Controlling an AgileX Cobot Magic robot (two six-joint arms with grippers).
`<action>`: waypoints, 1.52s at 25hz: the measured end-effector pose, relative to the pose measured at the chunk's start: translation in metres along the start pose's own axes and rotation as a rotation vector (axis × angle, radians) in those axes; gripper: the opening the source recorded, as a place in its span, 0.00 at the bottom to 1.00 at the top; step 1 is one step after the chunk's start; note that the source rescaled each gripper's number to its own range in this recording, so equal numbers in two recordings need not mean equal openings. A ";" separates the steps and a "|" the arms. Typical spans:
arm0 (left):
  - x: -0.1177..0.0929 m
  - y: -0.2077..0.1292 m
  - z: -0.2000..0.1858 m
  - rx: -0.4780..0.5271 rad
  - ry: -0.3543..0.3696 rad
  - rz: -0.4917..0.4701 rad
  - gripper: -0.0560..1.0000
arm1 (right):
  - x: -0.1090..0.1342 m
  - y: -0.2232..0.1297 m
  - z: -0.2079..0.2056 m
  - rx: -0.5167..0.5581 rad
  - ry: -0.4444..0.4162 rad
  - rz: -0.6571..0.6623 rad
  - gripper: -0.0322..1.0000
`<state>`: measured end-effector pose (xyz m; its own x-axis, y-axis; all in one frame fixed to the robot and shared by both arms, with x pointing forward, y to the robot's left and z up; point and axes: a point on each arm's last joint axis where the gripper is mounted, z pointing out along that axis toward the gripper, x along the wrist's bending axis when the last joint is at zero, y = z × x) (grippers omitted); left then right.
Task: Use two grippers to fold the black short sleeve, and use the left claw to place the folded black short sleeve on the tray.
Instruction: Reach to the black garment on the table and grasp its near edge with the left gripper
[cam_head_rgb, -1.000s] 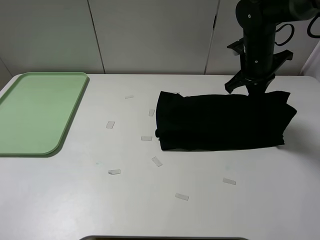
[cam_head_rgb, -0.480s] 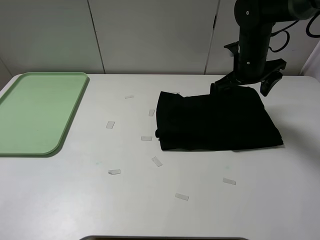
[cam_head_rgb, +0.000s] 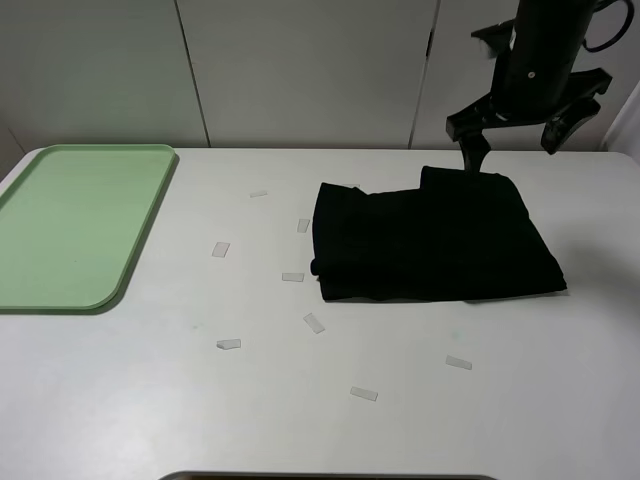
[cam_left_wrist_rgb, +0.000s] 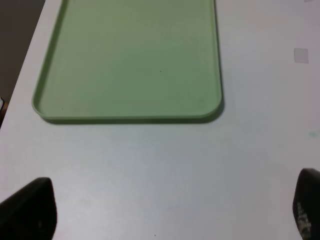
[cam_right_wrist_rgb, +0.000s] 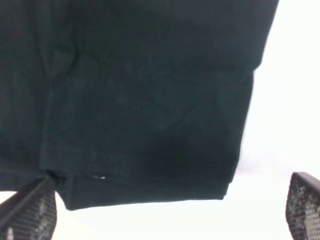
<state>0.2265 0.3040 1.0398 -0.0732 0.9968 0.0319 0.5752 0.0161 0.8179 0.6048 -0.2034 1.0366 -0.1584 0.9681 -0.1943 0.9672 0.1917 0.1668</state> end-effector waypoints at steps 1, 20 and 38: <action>0.000 0.000 0.000 0.000 0.000 0.000 0.94 | -0.001 -0.002 -0.009 -0.021 0.011 0.001 1.00; 0.000 0.000 0.000 0.000 0.000 0.000 0.94 | -0.027 -0.140 -0.120 -0.266 0.185 -0.015 1.00; 0.000 0.000 0.000 0.000 0.000 0.000 0.94 | -0.042 -0.292 -0.114 -0.488 0.205 0.019 1.00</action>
<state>0.2265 0.3040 1.0398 -0.0732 0.9968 0.0319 0.5752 0.0161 0.8179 0.3063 -0.2820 1.1059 -0.2251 0.9743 -0.0020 0.7729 0.1798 0.6085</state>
